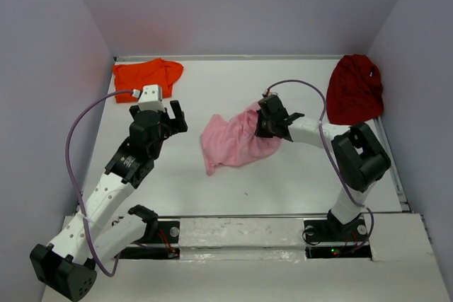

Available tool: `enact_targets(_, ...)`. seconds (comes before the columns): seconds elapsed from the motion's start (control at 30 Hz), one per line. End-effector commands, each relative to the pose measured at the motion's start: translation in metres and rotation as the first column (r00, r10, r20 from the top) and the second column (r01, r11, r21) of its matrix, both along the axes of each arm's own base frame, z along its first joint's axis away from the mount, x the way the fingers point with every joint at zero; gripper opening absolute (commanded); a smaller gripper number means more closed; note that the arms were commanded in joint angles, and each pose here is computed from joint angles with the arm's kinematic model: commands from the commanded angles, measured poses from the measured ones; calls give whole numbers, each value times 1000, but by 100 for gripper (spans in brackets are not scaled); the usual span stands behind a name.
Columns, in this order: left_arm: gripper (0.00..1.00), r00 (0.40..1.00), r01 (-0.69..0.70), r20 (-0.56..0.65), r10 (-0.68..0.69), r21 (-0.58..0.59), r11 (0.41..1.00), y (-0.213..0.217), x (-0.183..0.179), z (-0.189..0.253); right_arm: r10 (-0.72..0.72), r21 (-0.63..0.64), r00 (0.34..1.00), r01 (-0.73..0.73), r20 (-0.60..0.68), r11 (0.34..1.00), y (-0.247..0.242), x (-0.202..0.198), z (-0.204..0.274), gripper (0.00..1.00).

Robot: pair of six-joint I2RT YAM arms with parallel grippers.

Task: Fold and stack the t-shirts

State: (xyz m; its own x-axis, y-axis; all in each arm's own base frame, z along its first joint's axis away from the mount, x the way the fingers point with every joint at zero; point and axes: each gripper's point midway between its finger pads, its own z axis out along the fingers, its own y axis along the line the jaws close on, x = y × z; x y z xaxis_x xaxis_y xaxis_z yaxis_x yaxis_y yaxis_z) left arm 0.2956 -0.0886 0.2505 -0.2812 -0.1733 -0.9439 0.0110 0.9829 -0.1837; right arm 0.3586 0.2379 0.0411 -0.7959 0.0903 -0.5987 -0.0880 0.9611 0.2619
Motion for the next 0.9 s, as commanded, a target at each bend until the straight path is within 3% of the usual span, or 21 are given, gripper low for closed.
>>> enact_targets(0.0, 97, 999, -17, 30, 17, -4, 1000, 3, 2, 7, -174, -6, 963, 179, 205, 984, -43, 60, 79, 0)
enact_targets(0.13, 97, 999, -15, 31, 15, -7, 1000, 3, 2, 7, -339, 39, 886, 345, 317, 938, -104, 103, 143, 0)
enact_targets(0.23, 97, 999, -14, 31, 14, -5, 1000, 3, 2, 7, -466, 48, 787, 490, 405, 870, -156, 128, 192, 0)
enact_targets(0.47, 97, 999, -10, 36, 11, -12, 1000, 2, 1, 8, -522, -34, 589, 682, 617, 730, -228, 159, 296, 0)
enact_targets(0.57, 97, 999, -9, 37, 9, -13, 1000, 2, 0, 9, -520, -71, 546, 732, 657, 678, -249, 162, 314, 0)
enact_targets(0.73, 97, 999, -9, 38, 10, -14, 1000, 2, 0, 9, -580, -86, 435, 844, 688, 530, -302, 150, 324, 0)
enact_targets(0.77, 97, 999, -8, 40, 8, -15, 1000, 2, 0, 9, -577, -94, 443, 840, 686, 534, -302, 151, 321, 3)
enact_targets(0.8, 97, 999, -5, 36, 5, -14, 1000, 1, 0, 8, -578, -107, 452, 840, 680, 531, -306, 151, 315, 18)
enact_targets(0.87, 97, 999, 0, 36, 1, -15, 1000, 0, 1, 8, -564, -116, 484, 817, 669, 564, -301, 153, 309, 67)
